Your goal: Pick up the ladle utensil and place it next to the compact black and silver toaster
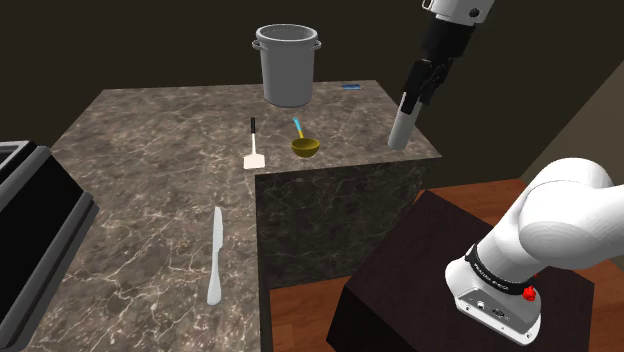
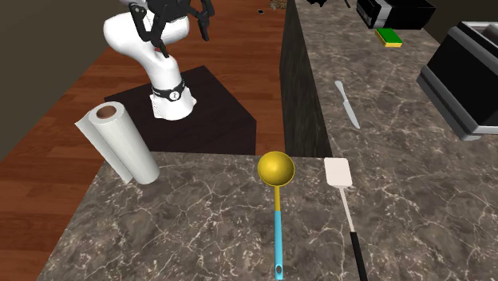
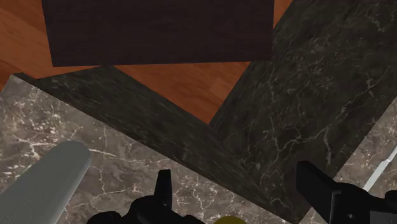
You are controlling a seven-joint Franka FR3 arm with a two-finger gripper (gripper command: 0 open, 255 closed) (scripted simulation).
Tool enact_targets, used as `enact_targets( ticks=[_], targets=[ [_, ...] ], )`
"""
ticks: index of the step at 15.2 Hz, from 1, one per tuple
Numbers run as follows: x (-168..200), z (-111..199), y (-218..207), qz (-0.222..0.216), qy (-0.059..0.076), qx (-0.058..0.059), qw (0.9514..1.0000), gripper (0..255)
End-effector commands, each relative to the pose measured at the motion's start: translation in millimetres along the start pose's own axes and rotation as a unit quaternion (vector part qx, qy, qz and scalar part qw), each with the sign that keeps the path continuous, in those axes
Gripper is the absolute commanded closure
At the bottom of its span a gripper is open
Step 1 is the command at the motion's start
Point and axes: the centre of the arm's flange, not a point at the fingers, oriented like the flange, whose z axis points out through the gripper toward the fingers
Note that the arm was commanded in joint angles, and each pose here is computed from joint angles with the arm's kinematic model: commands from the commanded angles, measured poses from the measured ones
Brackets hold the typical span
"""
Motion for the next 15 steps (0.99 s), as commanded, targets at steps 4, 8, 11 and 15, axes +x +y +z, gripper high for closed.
enact_targets(
  ticks=[4,8,11,15],
  targets=[
    [32,22,-8,0.035,-0.001,0.004,0.9994,0],
    [75,51,-15,0.081,-0.003,0.009,0.9967,0],
    [108,73,-18,0.115,-0.004,0.012,0.9933,0],
    [152,102,-19,0.161,-0.006,0.017,0.9868,0]
  ],
)
